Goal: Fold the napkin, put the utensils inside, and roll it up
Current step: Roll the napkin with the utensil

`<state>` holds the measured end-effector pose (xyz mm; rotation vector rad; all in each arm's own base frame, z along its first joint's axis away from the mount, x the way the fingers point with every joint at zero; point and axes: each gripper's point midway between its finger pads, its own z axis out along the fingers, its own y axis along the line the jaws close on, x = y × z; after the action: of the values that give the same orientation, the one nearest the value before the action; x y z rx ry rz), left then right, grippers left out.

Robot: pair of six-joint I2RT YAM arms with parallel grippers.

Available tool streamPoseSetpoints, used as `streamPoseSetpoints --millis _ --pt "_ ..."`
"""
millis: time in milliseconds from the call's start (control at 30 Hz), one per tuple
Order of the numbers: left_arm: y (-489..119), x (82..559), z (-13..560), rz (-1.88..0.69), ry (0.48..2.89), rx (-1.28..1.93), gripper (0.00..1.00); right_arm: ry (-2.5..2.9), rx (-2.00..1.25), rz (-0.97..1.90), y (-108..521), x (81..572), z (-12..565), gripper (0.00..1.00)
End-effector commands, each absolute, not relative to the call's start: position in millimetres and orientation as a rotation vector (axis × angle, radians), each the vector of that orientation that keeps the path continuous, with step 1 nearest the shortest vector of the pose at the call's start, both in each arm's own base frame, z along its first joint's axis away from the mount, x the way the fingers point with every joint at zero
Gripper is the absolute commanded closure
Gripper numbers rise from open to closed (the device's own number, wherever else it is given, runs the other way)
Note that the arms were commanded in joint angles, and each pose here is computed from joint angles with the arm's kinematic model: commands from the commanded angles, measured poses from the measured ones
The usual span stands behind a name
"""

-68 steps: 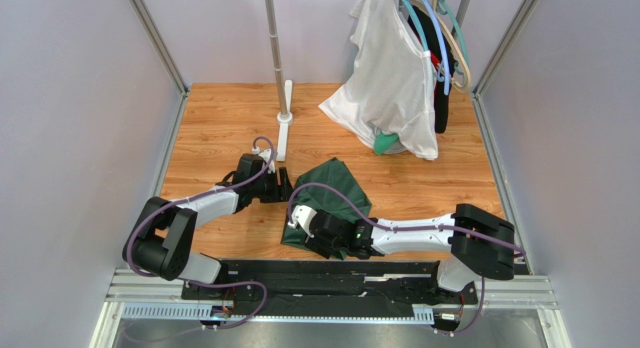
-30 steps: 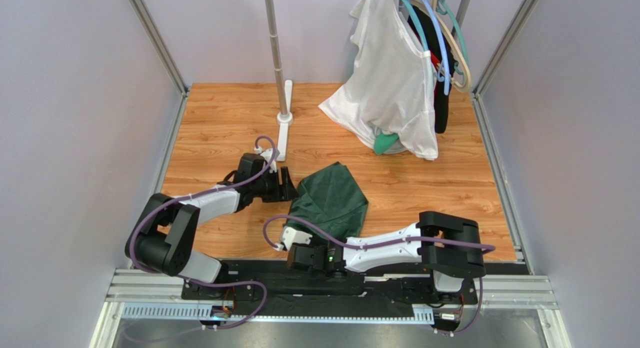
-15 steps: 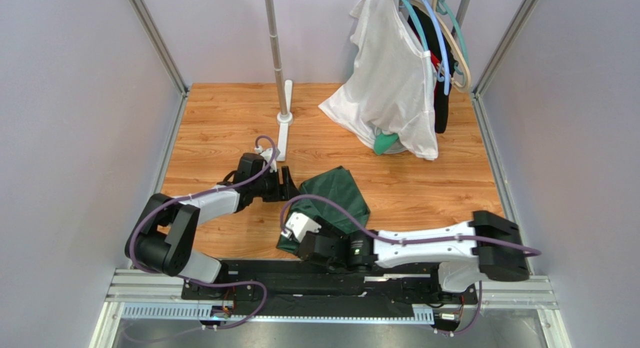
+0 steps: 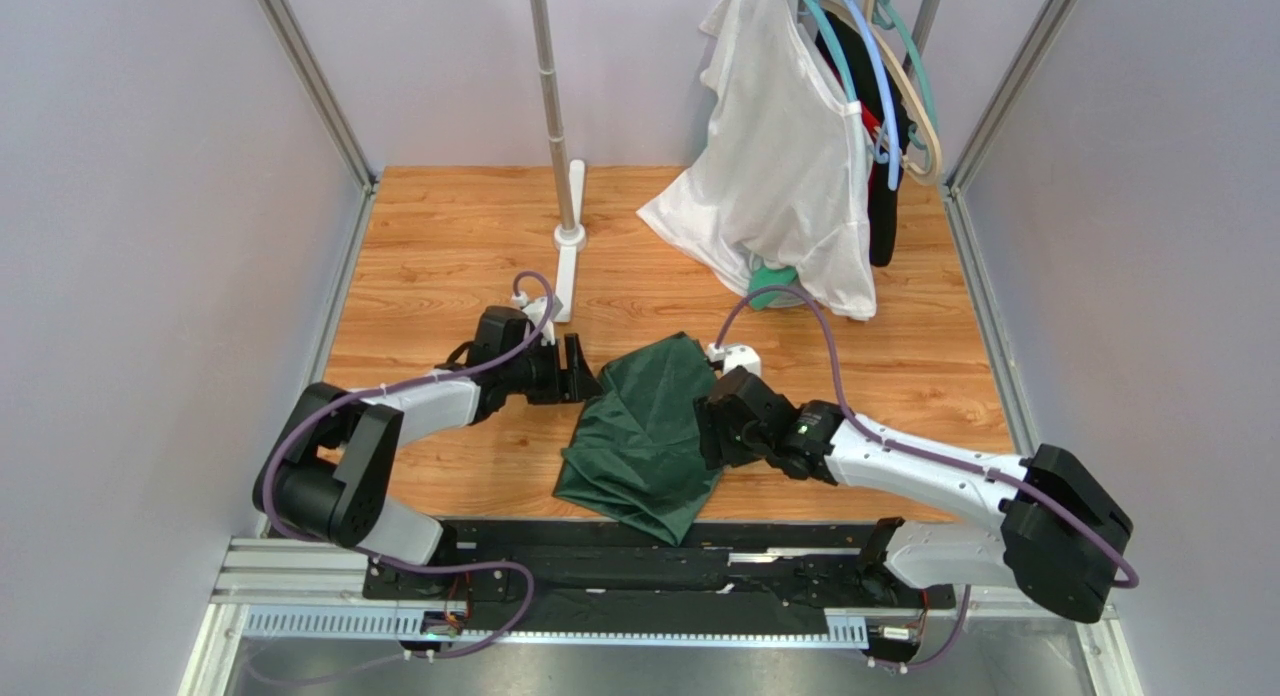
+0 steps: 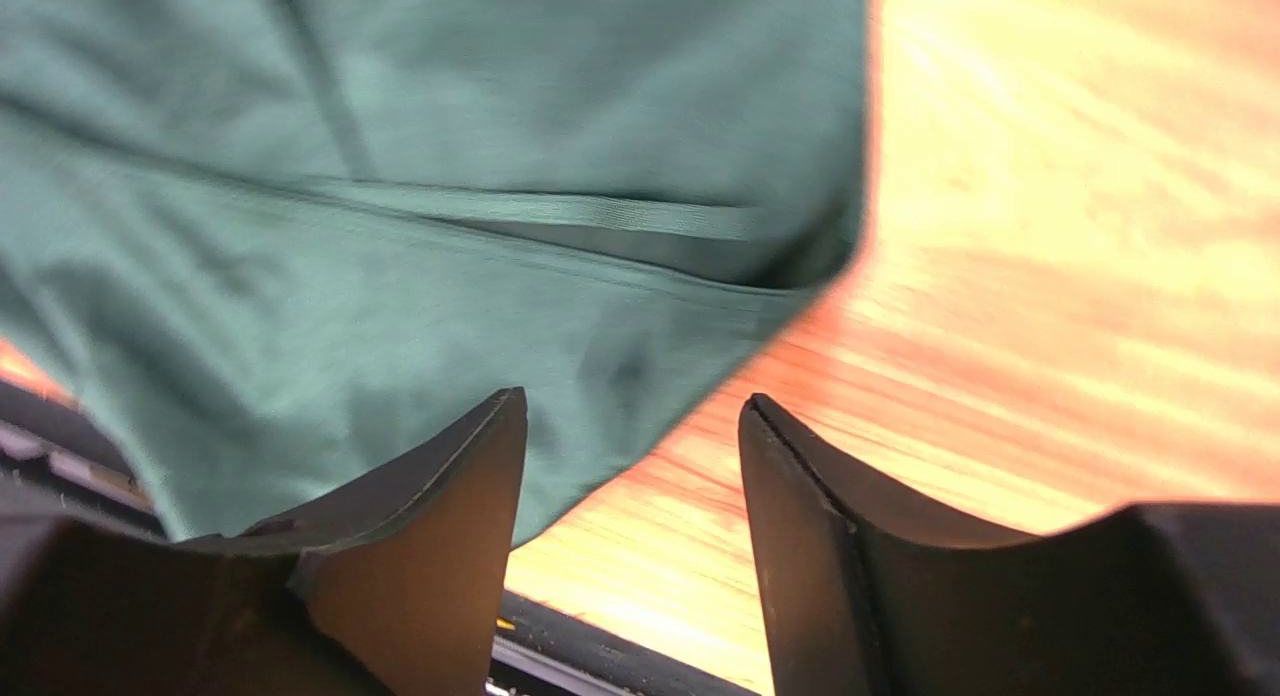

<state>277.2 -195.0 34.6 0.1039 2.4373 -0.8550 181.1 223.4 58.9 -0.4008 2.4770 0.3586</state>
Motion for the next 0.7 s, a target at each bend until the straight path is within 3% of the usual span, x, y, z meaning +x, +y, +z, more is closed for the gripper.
streamPoseSetpoints --millis 0,233,367,433,467,567,600,667 --pt "-202 285 36 -0.898 2.416 0.141 0.29 2.509 -0.113 0.496 218 190 61 0.44" --pt "-205 287 27 -0.908 2.451 0.131 0.43 2.536 0.028 0.457 200 200 43 0.46" --pt "-206 288 24 -0.914 2.459 0.122 0.64 2.509 0.063 0.505 203 210 41 0.5" --pt "-206 289 23 -0.913 2.465 0.116 0.68 2.521 0.07 0.491 201 213 37 0.53" --pt "-207 290 23 -0.917 2.463 0.118 0.78 2.522 0.056 0.517 205 214 37 0.54" --pt "-209 291 24 -0.929 2.46 0.112 0.9 2.528 0.039 0.565 212 217 34 0.65" --pt "-209 292 25 -0.931 2.456 0.109 0.94 2.527 0.034 0.56 213 219 34 0.75" --pt "-209 295 31 -0.926 2.442 0.105 1.0 2.522 0.031 0.548 214 224 34 0.83"
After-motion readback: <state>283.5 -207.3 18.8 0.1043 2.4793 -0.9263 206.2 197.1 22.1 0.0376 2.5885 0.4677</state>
